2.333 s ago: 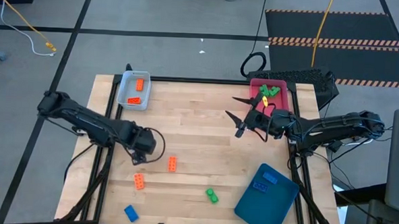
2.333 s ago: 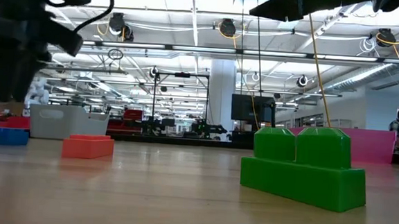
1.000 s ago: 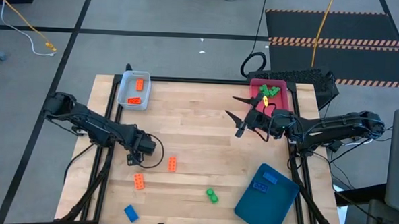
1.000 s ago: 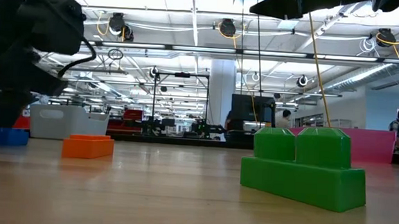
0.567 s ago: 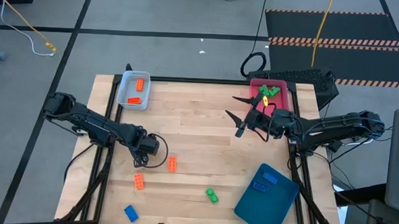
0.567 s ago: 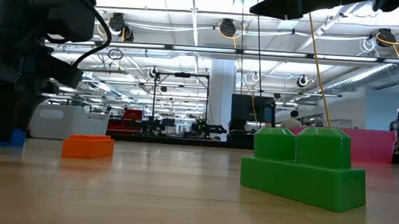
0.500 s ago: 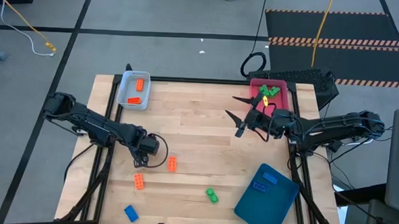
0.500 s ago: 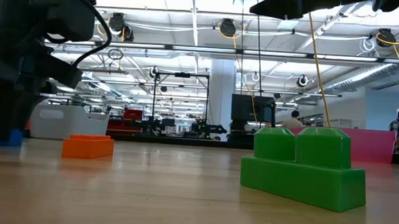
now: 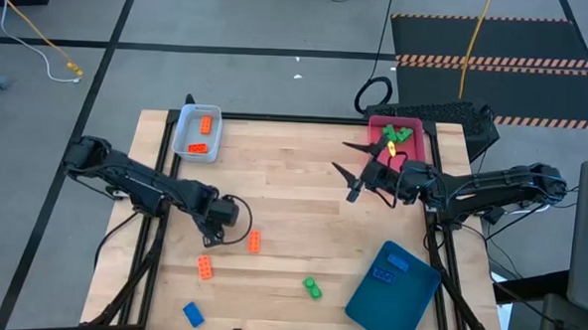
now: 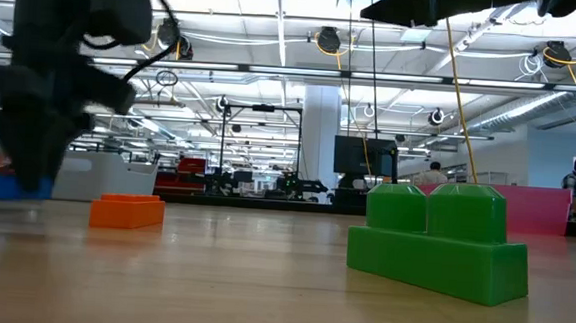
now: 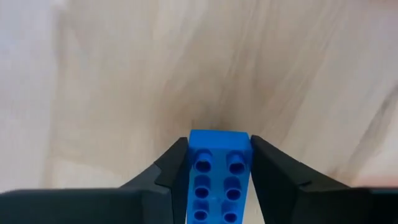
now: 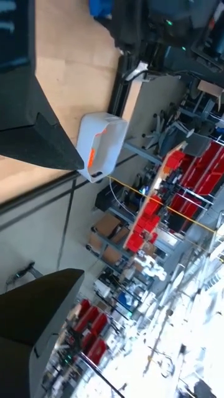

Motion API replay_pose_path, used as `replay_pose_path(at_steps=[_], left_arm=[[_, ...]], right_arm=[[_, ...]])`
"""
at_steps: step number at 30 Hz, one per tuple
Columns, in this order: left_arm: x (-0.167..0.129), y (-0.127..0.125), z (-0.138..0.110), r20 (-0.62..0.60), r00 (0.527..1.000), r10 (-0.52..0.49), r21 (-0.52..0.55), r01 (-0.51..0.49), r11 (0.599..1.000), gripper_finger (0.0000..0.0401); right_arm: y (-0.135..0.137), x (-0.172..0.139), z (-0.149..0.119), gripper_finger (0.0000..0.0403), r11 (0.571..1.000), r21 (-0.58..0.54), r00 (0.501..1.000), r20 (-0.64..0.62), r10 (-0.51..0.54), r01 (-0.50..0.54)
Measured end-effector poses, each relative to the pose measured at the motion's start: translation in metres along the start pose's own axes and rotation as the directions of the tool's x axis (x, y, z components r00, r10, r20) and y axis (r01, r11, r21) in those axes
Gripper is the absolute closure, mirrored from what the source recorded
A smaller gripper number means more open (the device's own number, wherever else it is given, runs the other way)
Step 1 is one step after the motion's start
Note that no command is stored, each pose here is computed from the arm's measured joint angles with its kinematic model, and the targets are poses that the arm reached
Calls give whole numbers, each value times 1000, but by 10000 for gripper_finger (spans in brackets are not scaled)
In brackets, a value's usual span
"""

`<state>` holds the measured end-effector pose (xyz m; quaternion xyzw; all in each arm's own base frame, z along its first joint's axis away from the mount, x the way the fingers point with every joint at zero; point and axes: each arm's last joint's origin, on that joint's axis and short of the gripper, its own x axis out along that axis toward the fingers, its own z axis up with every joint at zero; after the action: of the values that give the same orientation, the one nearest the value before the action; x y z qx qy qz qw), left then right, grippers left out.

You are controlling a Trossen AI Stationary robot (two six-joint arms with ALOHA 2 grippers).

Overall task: Sort & place blocks by color
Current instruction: Put the blue gamepiece into the blue bin

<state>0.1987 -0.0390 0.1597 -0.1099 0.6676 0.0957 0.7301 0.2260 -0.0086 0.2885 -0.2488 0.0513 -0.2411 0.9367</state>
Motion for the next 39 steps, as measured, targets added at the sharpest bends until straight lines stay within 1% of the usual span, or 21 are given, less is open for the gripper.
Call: replay_pose_path(at_steps=[3,7,10,11,14,17,21,23,25,26,31,32,35,38,39], left_arm=[[-14,-2,15,96,995,35,11,-36,999,267],[-35,-2,37,241,968,72,26,-81,996,267],[-49,-1,54,347,937,49,33,-65,997,261],[-54,0,60,384,923,38,34,-56,998,257],[-67,2,76,492,870,11,47,-39,998,254],[-81,4,91,616,788,-17,65,-29,997,261],[-96,6,108,758,650,-45,85,-30,996,264],[-102,6,113,809,586,-55,97,-41,994,261],[-109,7,118,853,519,-61,105,-56,993,258],[-113,8,121,876,478,-64,106,-62,992,258],[-131,11,135,964,258,-72,96,-78,992,264],[-132,11,138,971,225,-84,103,-78,992,264],[-127,9,149,977,155,-144,155,-67,986,264],[-116,6,158,973,142,-183,192,-52,980,260],[-112,6,161,973,131,-191,199,-48,979,259]], right_arm=[[2,0,-4,133,999,33,1000,-21,14,-13],[9,-2,-16,133,995,80,998,-35,59,-56],[13,-4,-23,133,988,117,994,-30,105,-101],[15,-5,-26,133,985,133,993,-24,116,-112],[20,-8,-33,133,963,188,982,32,188,-191],[24,-12,-39,133,938,231,965,91,245,-260],[25,-14,-43,133,931,252,964,111,243,-264],[26,-14,-44,133,931,252,963,109,245,-265],[26,-14,-43,133,924,251,956,125,265,-289],[26,-14,-42,133,919,249,950,138,280,-307],[25,-13,-39,133,920,255,949,186,256,-298],[25,-12,-38,133,920,256,949,191,252,-296],[28,-10,-38,133,915,254,941,212,263,-313],[30,-8,-39,133,915,254,940,219,262,-314],[30,-8,-39,133,915,254,940,219,261,-313]])
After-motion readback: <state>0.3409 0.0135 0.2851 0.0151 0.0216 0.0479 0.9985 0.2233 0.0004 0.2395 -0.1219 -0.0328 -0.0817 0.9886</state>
